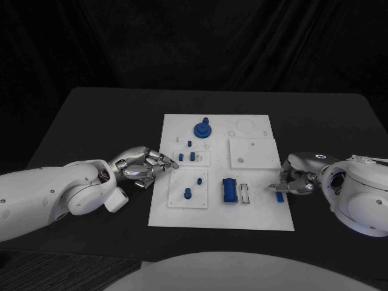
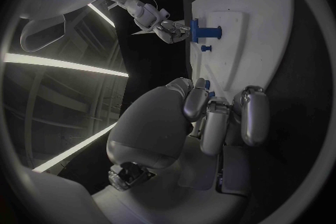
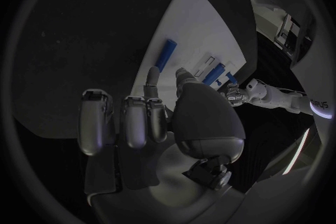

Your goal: Assemble the parts on the task board

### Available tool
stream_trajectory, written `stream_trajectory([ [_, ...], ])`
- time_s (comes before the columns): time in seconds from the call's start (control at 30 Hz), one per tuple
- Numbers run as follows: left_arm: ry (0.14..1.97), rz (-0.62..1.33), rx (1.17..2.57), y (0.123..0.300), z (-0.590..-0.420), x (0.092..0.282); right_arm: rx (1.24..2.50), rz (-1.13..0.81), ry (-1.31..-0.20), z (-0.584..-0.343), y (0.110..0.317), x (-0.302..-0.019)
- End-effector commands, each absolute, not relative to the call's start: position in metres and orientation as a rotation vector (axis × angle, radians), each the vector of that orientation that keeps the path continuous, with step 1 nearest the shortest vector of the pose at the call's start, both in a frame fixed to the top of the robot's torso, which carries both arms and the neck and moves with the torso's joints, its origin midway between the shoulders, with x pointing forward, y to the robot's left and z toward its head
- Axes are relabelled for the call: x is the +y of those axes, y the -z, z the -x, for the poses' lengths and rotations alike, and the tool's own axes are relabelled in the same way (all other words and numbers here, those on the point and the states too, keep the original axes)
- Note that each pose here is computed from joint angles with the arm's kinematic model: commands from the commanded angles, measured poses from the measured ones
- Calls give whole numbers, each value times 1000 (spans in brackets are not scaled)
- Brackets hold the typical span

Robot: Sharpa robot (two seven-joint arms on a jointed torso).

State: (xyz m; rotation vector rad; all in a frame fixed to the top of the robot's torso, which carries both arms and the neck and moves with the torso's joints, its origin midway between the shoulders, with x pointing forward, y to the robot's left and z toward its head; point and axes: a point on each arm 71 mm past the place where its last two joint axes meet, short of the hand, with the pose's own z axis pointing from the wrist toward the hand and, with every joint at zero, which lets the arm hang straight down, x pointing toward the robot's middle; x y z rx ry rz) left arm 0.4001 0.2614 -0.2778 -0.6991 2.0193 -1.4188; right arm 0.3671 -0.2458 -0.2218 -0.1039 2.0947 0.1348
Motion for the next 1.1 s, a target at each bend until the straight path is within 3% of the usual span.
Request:
stream_trajectory([
  [0.03, 1434, 703, 2016, 277, -400, 260, 2100, 154, -67, -365, 225, -247],
  [0.43, 1436, 702, 2023, 278, -400, 259, 2117, 164, -78, -360, 234, -243],
  [1.1, 1440, 701, 2039, 279, -400, 256, 2127, 61, -227, -355, 236, -230],
])
